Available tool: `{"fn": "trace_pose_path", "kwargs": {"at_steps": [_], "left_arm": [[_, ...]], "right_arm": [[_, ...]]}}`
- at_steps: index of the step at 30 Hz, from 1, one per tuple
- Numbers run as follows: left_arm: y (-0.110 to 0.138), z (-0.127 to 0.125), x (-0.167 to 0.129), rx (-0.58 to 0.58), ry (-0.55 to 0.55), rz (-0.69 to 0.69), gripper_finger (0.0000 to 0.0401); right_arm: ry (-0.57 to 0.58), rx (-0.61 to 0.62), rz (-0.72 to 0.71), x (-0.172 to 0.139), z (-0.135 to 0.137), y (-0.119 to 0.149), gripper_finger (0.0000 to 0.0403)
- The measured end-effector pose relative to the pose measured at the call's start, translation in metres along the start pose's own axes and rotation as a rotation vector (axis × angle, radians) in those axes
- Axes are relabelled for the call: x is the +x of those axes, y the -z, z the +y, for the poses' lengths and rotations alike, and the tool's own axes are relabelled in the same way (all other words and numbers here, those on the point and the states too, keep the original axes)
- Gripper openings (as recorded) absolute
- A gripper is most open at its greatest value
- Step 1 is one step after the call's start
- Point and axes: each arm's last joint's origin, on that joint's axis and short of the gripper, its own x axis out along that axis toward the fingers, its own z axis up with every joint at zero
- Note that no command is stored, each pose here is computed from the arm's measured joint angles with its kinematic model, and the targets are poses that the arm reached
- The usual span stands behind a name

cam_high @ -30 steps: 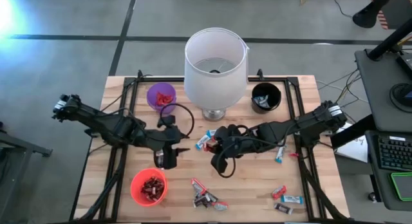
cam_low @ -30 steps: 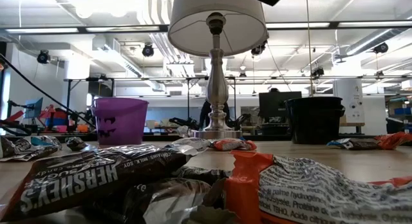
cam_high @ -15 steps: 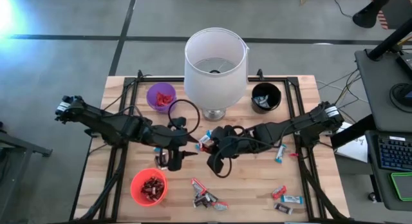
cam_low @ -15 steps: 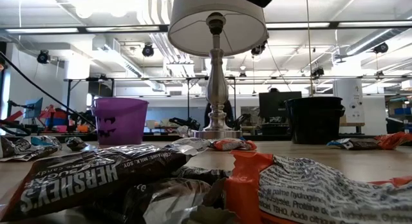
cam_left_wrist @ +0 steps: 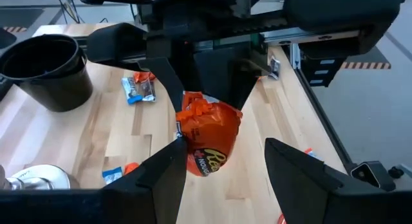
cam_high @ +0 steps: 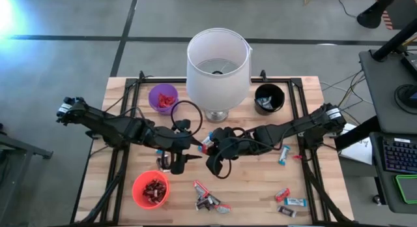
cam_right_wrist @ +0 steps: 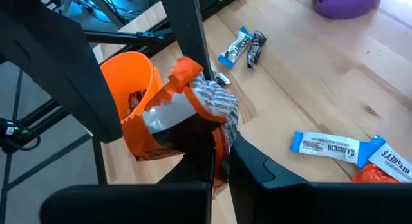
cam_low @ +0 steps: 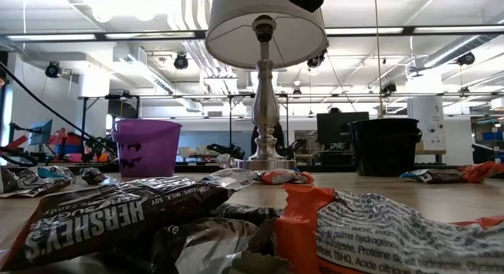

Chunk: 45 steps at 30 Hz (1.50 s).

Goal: Sort candy
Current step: Put the black chocolate into the orange bucket

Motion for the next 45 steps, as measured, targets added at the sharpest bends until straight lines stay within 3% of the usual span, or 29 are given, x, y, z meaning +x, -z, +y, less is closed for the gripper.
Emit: {"fn": "trace_pose_path", "kwargs": {"at_steps": [11,25,30,34,45], "left_arm": [[0.006,0.009,0.001,-0.001,-0.04,0.067,0.0191],[0.001,0.01,0.002,-0.014,-0.04,0.018,0.0191],[-0.001,0.009,0.002,-0.019,0.007,0.002,0.0188],[-0.002,0.008,0.002,-0.019,0.023,-0.002,0.0155],[-0.002,0.008,0.002,-0.019,0.023,-0.001,0.0013]], "right_arm": [[-0.055,0.005,0.017,0.0,0.004,0.0,0.0015],[-0.062,-0.007,0.017,-0.002,0.005,0.0,0.0015],[-0.06,-0.008,0.02,-0.001,0.004,0.0,0.0015],[-0.059,-0.007,0.019,-0.001,0.004,0.0,0.0015],[-0.058,-0.004,0.021,-0.001,0.004,0.001,0.0015]]}}
